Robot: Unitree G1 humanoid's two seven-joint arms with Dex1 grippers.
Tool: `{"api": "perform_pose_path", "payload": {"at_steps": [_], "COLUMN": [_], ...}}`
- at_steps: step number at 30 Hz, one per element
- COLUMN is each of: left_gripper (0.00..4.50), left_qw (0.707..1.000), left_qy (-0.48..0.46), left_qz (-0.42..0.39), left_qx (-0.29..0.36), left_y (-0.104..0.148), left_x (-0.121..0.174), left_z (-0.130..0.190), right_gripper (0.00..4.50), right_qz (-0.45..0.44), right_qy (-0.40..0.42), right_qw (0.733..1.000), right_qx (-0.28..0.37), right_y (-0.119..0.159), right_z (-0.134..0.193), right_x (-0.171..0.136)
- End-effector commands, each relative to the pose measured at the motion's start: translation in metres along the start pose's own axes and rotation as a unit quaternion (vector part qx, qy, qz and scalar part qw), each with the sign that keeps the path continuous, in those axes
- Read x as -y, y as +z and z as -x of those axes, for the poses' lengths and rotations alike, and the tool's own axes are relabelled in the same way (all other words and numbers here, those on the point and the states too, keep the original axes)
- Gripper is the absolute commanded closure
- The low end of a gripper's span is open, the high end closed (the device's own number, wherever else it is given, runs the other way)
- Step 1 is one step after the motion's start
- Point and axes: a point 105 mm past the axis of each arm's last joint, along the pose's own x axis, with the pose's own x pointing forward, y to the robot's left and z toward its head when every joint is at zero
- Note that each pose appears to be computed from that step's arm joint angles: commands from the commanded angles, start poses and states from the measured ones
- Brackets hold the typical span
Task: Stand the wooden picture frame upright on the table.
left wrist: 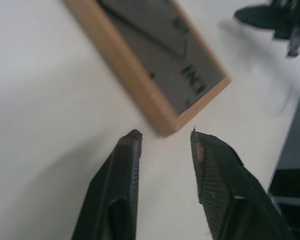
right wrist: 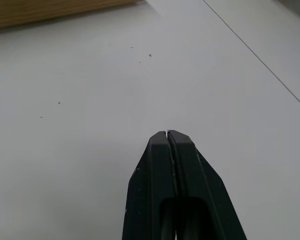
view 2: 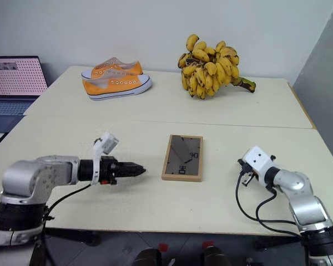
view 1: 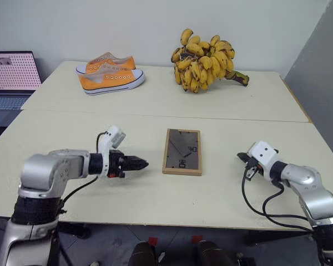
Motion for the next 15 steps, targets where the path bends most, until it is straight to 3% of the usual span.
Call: {"api": "perform_pose_path", "payload": {"at_steps": [1,5,15], "left_gripper": [1.79,0.95,0.95], "left_qw": [0.999,0.994,0.987], "left_qy": [-0.003,-0.005,0.008], "left_qz": [0.046,0.11,0.158], "left_qx": [0.006,0.0,-0.028], "left_y": [0.002,-0.003,-0.013], "left_x": [0.0,-0.005,-0.014], "left_z": [-0.004,-0.01,-0.024], "right_gripper": [4.5,4.5,4.5], "right_qz": [0.019,0.034,0.022], "right_qy": [-0.003,0.009,0.034], "right_qw": [0.999,0.998,0.997], "right_qx": [0.031,0.044,0.062], "right_y": [0.016,0.024,0.029], "right_z": [-0.004,-0.012,-0.036], "right_x": [0.006,-0.005,-0.033]}}
